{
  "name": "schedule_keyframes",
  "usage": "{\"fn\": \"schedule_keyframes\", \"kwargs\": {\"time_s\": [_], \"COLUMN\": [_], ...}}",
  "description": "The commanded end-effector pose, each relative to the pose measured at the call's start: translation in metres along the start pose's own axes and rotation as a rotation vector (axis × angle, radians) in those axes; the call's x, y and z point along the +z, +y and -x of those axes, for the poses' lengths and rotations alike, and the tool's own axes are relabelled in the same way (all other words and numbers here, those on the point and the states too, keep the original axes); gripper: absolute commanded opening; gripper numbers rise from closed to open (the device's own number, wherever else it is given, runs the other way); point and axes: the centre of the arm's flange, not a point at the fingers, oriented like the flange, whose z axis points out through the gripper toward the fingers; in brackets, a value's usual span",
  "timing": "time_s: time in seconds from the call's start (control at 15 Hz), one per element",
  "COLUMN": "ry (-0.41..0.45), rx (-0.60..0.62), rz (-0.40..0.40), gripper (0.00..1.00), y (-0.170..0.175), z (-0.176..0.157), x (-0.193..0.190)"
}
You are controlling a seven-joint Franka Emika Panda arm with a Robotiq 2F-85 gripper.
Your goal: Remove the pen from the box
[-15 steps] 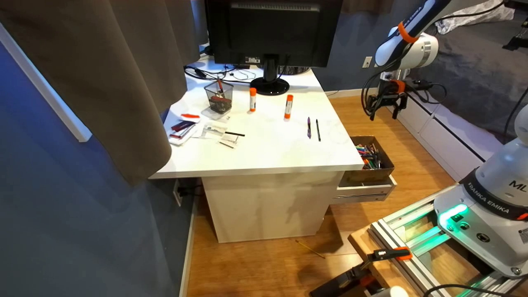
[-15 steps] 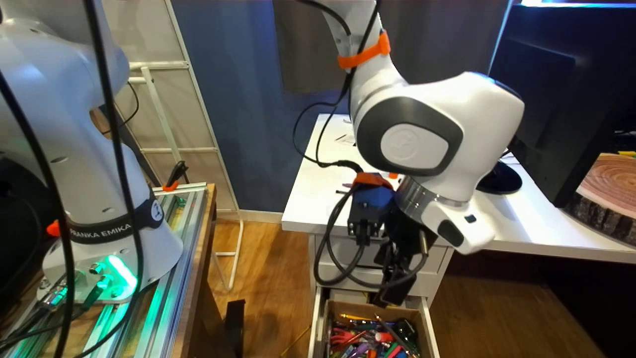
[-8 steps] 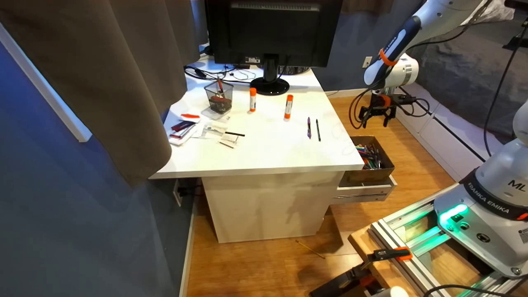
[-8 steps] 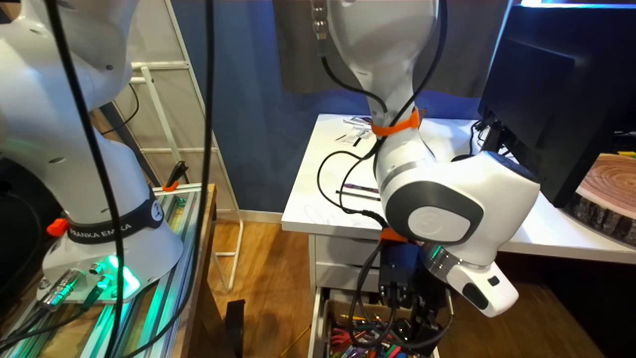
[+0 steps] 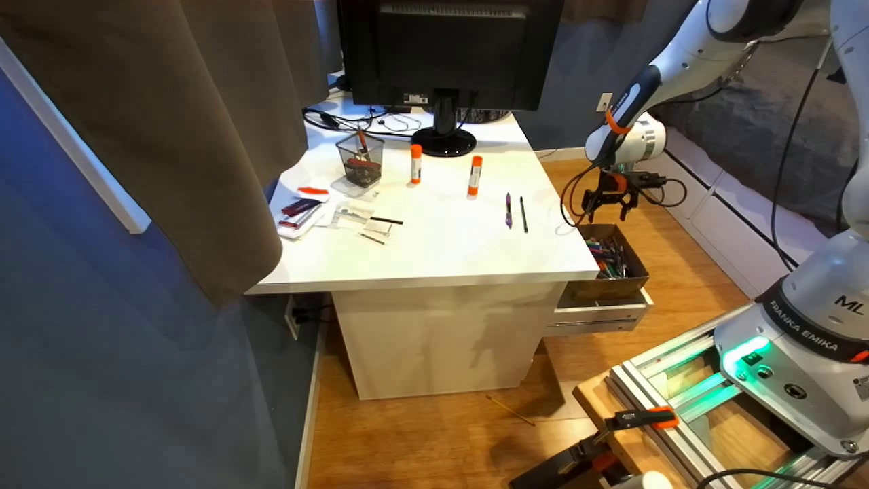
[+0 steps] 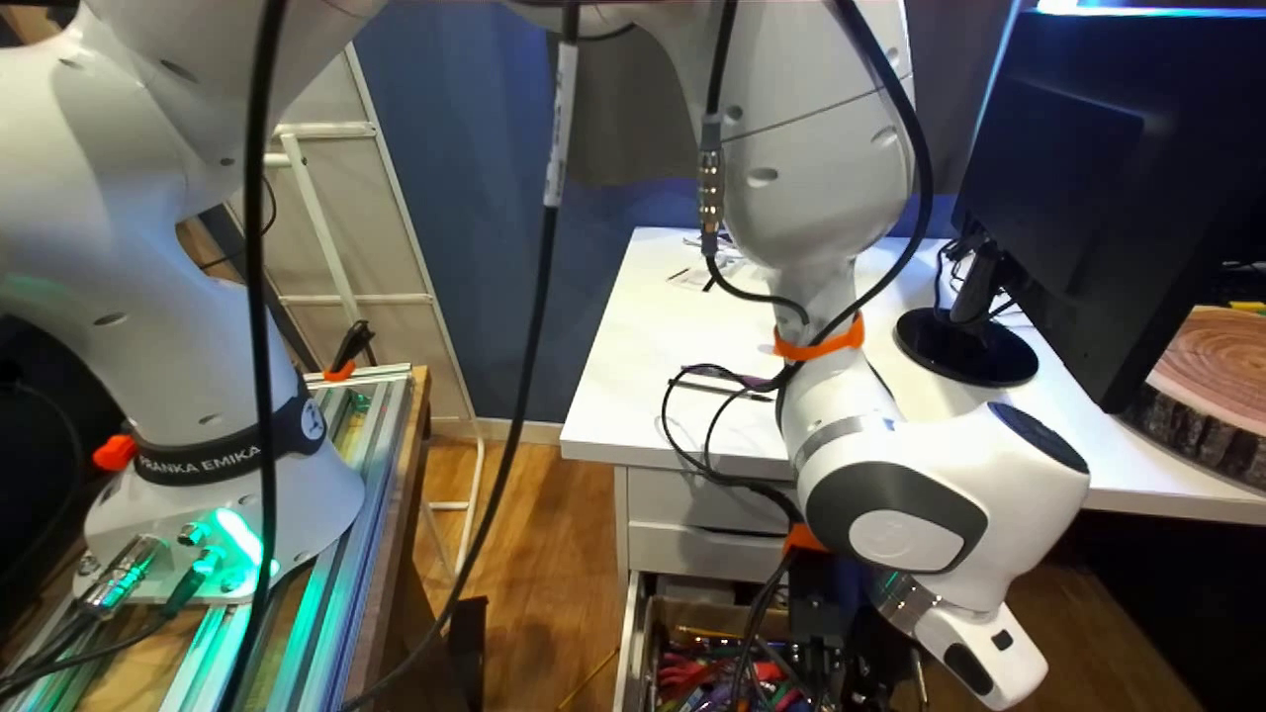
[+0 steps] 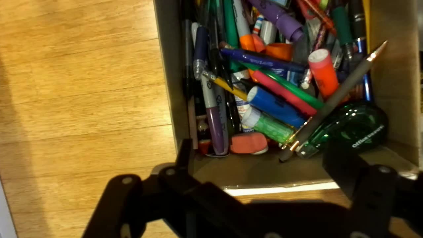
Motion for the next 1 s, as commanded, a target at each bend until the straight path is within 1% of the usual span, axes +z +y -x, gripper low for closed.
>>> {"fn": "schedule_keyframes", "kwargs": {"time_s": [0.0,0.33,0.4,0.73,0.93], "ry": [-0.002,-0.001,0.020,0.008,0.028], "rx": [0.000,-0.001,0.010,-0.006,-0.002], "rz": [0.003,0.003,0.032,0.031,0.028], "gripper": [1.00,1.00,1.00,1.00,1.00], "y": [0.000,-0.001,-0.001,-0.005,-0.006], "z": [-0.001,-0.002,-0.005,-0.013,-0.022], "x": [0.005,0.004,0.009,0.033,0.045]}}
